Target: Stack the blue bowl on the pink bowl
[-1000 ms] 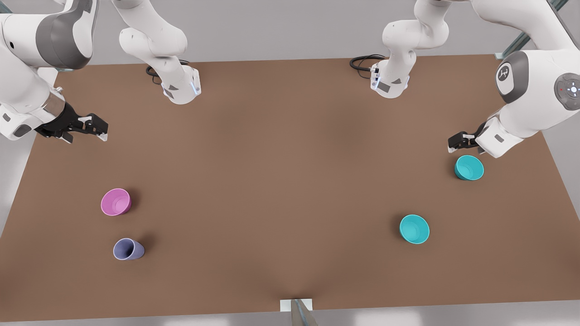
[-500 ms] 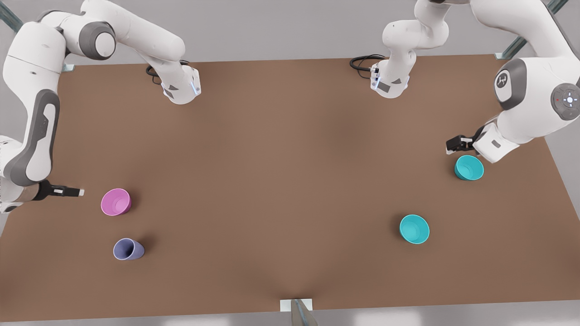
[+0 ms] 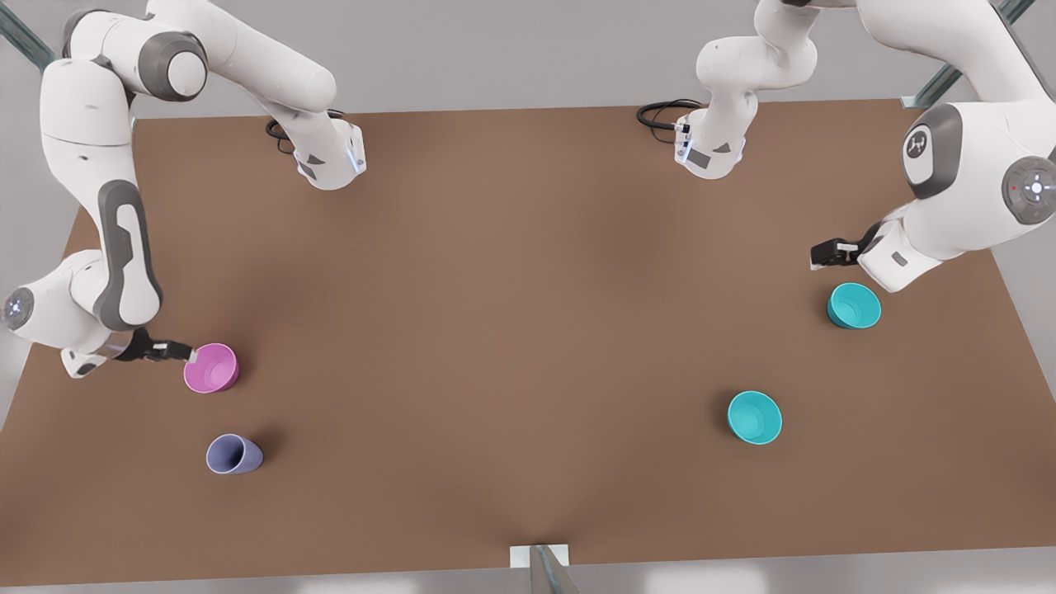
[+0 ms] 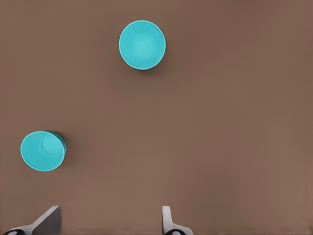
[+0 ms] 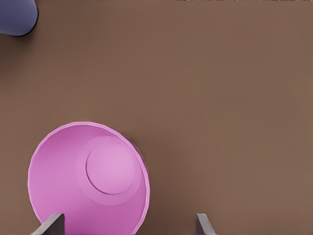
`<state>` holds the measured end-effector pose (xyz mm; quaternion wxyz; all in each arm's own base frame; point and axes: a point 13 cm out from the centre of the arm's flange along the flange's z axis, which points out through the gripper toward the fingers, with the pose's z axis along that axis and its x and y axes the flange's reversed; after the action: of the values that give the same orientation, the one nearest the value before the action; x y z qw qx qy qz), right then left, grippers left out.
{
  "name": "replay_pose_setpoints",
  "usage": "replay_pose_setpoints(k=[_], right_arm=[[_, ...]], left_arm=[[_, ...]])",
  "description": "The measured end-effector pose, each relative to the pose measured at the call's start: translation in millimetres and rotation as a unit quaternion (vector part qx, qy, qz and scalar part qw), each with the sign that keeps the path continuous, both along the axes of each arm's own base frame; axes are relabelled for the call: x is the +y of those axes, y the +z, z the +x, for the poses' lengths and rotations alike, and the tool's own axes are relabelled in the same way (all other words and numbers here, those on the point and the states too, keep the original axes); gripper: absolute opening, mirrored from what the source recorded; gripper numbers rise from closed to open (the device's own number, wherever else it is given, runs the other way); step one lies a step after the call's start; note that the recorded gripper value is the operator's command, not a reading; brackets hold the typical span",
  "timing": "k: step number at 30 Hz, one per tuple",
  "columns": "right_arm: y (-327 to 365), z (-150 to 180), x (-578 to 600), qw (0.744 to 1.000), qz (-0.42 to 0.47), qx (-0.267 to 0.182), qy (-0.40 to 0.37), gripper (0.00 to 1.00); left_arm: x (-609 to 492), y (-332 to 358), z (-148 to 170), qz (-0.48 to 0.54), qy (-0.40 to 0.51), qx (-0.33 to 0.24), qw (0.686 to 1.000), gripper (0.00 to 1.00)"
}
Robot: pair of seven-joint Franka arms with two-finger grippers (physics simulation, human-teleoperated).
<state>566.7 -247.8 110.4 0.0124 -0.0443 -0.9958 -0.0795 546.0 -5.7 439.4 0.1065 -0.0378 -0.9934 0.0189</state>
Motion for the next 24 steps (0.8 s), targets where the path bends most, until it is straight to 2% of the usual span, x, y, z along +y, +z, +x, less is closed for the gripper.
replay_pose_setpoints(k=[8, 9, 10, 12, 13, 18, 24], right_arm=[[-44, 7, 0, 1.000, 0.001, -0.022, 0.011, 0.99], [-45, 10, 2, 1.000, 0.002, -0.026, 0.012, 0.85], [-44, 11, 3, 0.999, 0.003, -0.029, 0.014, 0.60], [-45, 14, 4, 0.999, 0.005, -0.034, 0.017, 0.27], [-46, 16, 5, 0.999, 0.006, -0.036, 0.019, 0.21], [-45, 20, 6, 0.998, 0.008, -0.045, 0.034, 0.21], [-1, 51, 25, 0.995, 0.015, -0.067, 0.073, 0.21]], left_arm=[[4, -1, -4, 0.000, 0.003, 0.008, 1.000, 1.00], [4, -2, -4, 0.000, 0.003, 0.010, 1.000, 1.00], [4, -2, -5, 0.000, 0.003, 0.011, 1.000, 1.00], [3, -1, -6, 0.000, 0.002, 0.013, 1.000, 1.00], [2, -1, -6, 0.000, 0.001, 0.013, 1.000, 1.00], [1, -1, -7, 0.000, 0.000, 0.015, 1.000, 1.00], [1, 1, -11, 0.000, 0.000, 0.020, 1.000, 1.00]])
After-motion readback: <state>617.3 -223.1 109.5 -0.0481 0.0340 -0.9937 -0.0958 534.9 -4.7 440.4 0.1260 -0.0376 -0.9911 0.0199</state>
